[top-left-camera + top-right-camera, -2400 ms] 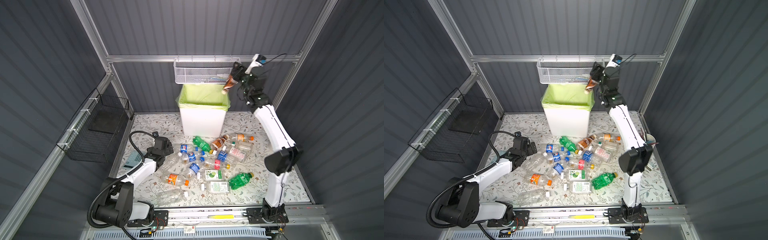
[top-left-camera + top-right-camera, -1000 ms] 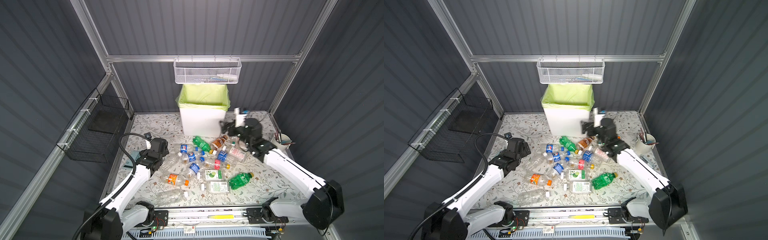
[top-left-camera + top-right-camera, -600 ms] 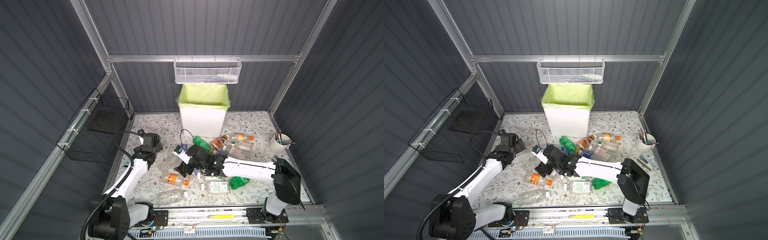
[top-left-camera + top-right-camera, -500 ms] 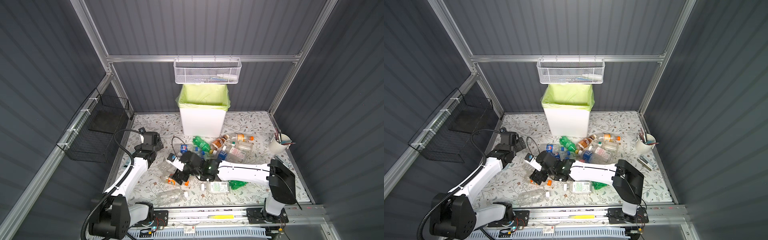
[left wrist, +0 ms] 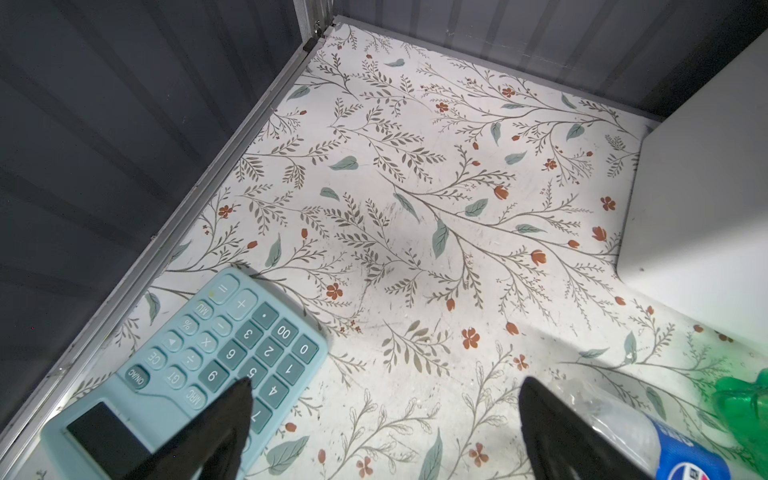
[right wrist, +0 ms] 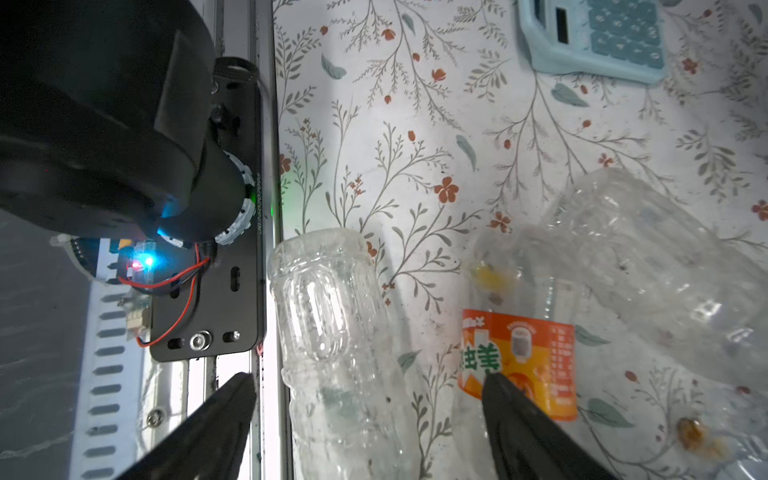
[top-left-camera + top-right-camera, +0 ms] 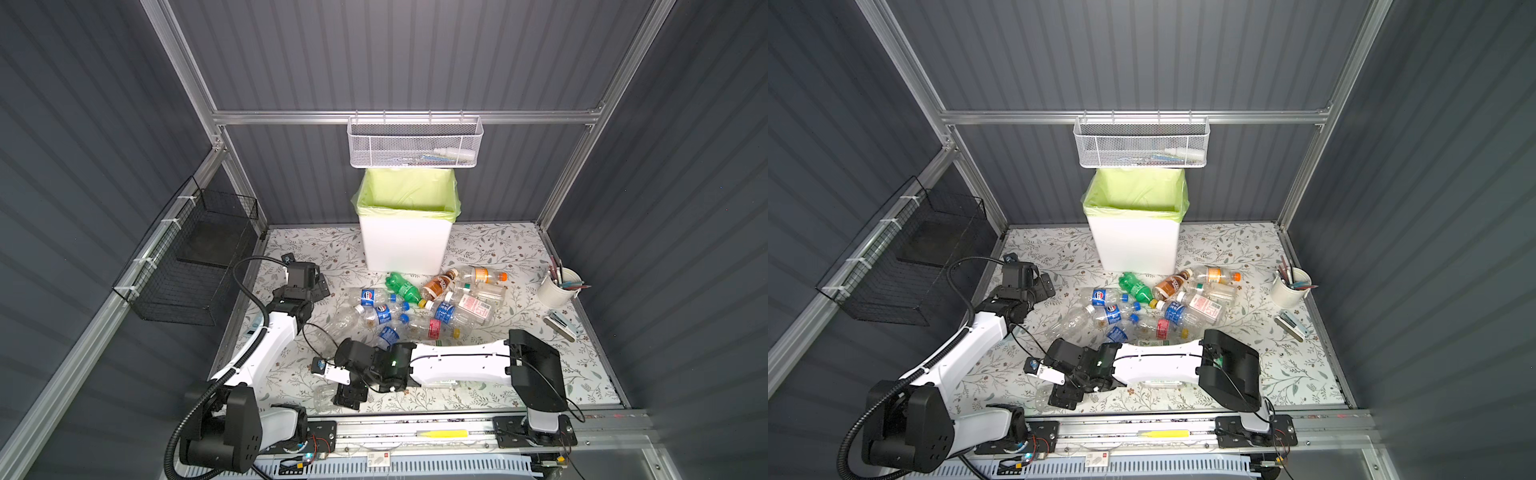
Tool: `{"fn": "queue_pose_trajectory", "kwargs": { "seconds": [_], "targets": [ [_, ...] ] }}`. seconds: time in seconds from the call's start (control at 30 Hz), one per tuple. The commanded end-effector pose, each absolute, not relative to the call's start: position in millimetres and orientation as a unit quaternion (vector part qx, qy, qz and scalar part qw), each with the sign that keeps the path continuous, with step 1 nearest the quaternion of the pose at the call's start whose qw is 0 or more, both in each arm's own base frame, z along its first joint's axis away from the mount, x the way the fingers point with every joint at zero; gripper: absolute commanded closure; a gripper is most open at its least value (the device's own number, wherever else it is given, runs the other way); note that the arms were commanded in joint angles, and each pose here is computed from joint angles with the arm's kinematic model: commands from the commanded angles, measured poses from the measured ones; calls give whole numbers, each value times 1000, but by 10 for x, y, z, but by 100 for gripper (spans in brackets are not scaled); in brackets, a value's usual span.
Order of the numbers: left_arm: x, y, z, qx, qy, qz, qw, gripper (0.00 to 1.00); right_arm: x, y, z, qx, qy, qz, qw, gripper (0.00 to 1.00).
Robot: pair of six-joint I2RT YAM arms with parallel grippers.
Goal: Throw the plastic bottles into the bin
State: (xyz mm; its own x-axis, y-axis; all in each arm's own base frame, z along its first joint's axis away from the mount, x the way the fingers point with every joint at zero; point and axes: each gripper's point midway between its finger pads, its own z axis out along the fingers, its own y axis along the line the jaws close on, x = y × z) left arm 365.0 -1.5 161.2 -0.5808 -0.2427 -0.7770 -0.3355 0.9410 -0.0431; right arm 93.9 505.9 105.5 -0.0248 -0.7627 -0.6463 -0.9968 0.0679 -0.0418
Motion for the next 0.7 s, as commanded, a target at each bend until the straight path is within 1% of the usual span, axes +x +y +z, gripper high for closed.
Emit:
{"fn": "queue_pose_trajectory", "kwargs": {
  "seconds": [0.0,0.47,0.67],
  "targets": [
    [3696,-26,1691,-157,883,48,439,0,884,5026,916,-667,678,201,234,13],
    [3653,-1,1646,-162,884,53,435,0,763,4996,506,-721,659,143,161,13],
    [3643,8,1621,-163,885,55,433,0,771,4998,399,-727,659,127,145,18]
  ]
}}
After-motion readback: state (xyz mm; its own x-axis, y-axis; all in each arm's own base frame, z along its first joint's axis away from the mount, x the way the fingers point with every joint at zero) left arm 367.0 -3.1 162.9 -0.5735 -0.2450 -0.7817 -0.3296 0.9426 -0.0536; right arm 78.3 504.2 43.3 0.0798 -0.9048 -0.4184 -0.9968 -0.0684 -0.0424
